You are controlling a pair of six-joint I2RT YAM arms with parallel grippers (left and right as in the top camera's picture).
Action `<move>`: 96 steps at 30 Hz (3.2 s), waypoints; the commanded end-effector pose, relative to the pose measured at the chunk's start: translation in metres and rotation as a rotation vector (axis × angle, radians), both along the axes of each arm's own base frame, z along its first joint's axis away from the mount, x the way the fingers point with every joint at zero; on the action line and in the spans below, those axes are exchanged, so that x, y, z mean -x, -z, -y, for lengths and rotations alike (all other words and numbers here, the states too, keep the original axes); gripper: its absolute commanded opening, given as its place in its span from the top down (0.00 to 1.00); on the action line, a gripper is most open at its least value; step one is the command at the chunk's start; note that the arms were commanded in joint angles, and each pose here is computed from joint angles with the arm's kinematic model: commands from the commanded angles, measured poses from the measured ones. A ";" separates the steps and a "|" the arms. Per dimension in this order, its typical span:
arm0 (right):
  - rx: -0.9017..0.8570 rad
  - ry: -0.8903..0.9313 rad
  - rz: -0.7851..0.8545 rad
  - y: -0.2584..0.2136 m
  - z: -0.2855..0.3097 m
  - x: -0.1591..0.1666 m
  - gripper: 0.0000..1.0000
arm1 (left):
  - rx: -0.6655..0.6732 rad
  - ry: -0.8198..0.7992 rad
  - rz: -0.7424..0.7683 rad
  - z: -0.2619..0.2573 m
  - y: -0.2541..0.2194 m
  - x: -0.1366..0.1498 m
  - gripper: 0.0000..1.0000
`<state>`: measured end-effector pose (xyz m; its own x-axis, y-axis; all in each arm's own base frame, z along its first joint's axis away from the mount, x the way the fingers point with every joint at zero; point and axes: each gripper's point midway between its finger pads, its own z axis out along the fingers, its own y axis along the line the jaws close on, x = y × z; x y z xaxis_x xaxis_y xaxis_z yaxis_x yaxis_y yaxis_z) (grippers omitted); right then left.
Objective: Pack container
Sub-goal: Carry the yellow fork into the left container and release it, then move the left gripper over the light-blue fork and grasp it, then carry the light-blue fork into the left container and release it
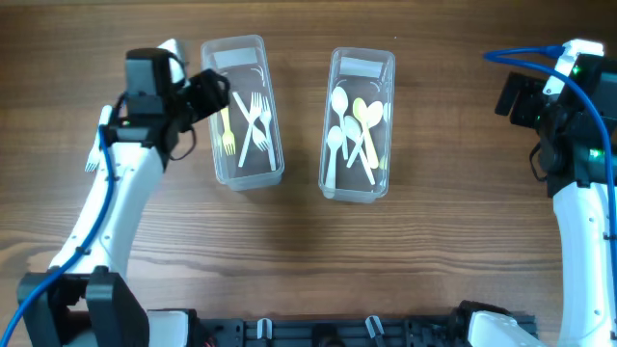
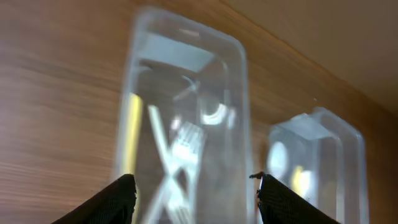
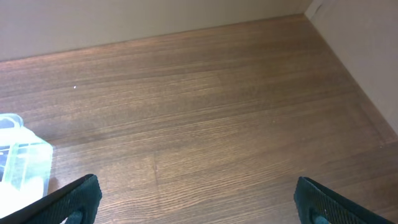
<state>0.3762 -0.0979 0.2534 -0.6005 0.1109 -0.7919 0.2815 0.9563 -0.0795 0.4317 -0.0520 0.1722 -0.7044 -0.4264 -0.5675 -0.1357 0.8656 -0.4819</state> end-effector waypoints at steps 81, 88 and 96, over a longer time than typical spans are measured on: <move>0.010 -0.005 -0.001 0.000 0.000 -0.001 0.00 | 0.011 -0.091 -0.193 -0.189 0.148 0.015 0.96; 0.010 -0.005 -0.001 0.000 0.000 -0.001 0.00 | -0.093 -0.148 -0.277 -0.204 0.159 0.028 0.94; 0.010 -0.005 -0.001 0.000 0.000 -0.001 0.00 | -0.002 -0.117 -0.162 -0.178 0.114 0.002 0.96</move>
